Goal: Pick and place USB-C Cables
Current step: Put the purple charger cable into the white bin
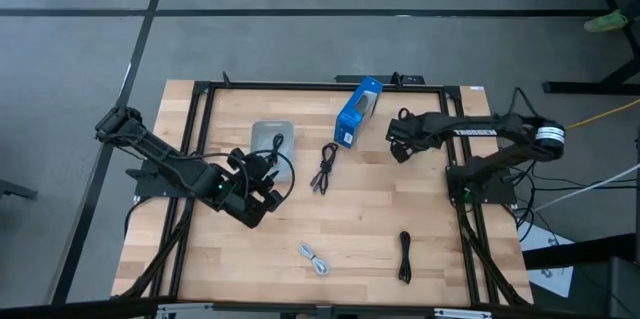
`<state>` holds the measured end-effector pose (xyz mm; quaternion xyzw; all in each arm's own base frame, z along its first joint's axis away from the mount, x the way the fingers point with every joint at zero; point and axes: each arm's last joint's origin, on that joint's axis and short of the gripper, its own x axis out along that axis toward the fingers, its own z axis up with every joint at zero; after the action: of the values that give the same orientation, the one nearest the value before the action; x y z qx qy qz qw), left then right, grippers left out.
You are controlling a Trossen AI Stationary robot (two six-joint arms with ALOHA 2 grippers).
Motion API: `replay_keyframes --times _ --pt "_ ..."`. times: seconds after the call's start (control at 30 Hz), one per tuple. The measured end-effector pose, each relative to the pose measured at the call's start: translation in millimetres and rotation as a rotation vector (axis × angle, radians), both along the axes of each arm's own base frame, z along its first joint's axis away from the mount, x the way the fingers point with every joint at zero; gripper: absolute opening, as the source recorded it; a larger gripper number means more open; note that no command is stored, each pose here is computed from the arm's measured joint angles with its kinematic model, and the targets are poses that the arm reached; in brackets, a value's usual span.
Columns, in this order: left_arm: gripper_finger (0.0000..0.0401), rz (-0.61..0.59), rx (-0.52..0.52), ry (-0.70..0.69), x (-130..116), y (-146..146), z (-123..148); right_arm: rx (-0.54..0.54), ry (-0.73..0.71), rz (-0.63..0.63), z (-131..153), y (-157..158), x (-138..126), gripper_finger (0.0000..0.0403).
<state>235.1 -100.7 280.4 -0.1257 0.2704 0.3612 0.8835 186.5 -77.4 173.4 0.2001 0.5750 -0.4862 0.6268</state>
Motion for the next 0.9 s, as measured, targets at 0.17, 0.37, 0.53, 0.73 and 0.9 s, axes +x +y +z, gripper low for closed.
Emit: replay_keyframes --times 0.17,0.37,0.53,0.73,0.9 --pt "0.0103 -0.001 0.001 0.001 -0.1 0.0 0.0 0.000 -0.143 0.071 25.1 20.3 6.8 0.0013" --pt "0.0103 -0.001 0.004 0.006 -0.4 0.2 -0.2 0.058 -0.266 0.152 41.0 48.3 6.5 0.0013" --pt "0.0103 0.000 0.004 0.005 -0.4 0.2 -0.2 0.065 -0.332 0.217 44.1 67.1 11.3 0.0013" --pt "0.0103 0.000 0.004 0.004 -0.4 0.3 -0.1 0.142 -0.469 0.357 48.3 88.2 24.4 0.0013" --pt "0.0103 0.000 0.004 0.005 -0.3 0.2 -0.2 0.213 -0.615 0.494 55.4 104.3 36.7 0.0014"
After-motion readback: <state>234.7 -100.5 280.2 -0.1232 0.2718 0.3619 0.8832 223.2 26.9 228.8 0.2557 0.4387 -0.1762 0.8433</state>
